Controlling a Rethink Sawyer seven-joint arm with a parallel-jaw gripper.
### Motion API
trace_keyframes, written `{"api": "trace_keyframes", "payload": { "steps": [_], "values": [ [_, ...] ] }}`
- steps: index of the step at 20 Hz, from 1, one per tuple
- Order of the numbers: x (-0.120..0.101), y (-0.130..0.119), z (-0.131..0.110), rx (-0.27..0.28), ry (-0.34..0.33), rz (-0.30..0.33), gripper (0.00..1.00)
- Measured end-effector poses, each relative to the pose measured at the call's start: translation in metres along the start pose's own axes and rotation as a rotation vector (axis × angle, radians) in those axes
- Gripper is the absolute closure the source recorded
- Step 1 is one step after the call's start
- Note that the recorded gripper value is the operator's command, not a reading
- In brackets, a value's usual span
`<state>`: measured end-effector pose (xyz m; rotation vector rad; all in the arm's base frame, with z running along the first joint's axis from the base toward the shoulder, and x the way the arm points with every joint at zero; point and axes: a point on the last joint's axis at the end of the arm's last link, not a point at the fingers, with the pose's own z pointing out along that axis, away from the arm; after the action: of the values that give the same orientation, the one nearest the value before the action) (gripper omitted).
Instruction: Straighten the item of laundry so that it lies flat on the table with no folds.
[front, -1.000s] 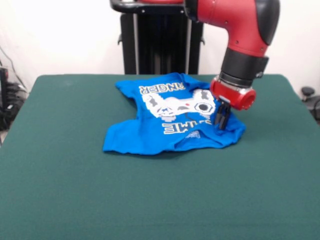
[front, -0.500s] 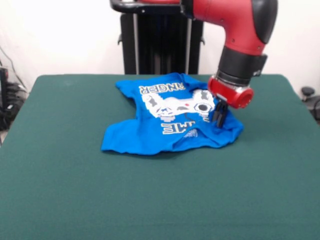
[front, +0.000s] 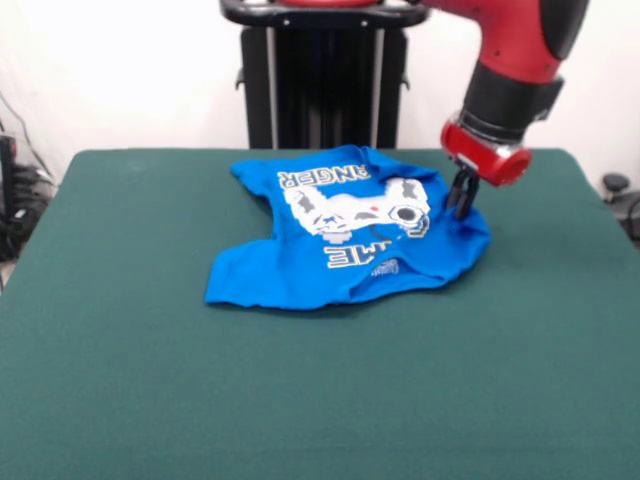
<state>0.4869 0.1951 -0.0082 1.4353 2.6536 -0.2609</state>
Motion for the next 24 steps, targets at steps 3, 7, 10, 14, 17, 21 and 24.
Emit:
{"api": "trace_keyframes", "payload": {
  "steps": [3, 7, 10, 14, 17, 21, 24],
  "values": [
    [0.002, 0.002, -0.002, -0.001, 0.002, 0.005, 1.00],
    [0.001, 0.002, 0.000, 0.001, 0.003, 0.012, 1.00],
    [0.001, 0.002, 0.003, 0.006, 0.001, 0.020, 1.00],
    [0.001, 0.005, 0.010, 0.012, 0.004, 0.042, 1.00],
    [0.003, 0.008, 0.017, 0.018, 0.002, 0.058, 1.00],
    [0.016, 0.012, 0.017, 0.054, -0.002, 0.067, 1.00],
    [0.034, 0.016, 0.009, 0.100, 0.022, 0.088, 1.00]
  ]
}}
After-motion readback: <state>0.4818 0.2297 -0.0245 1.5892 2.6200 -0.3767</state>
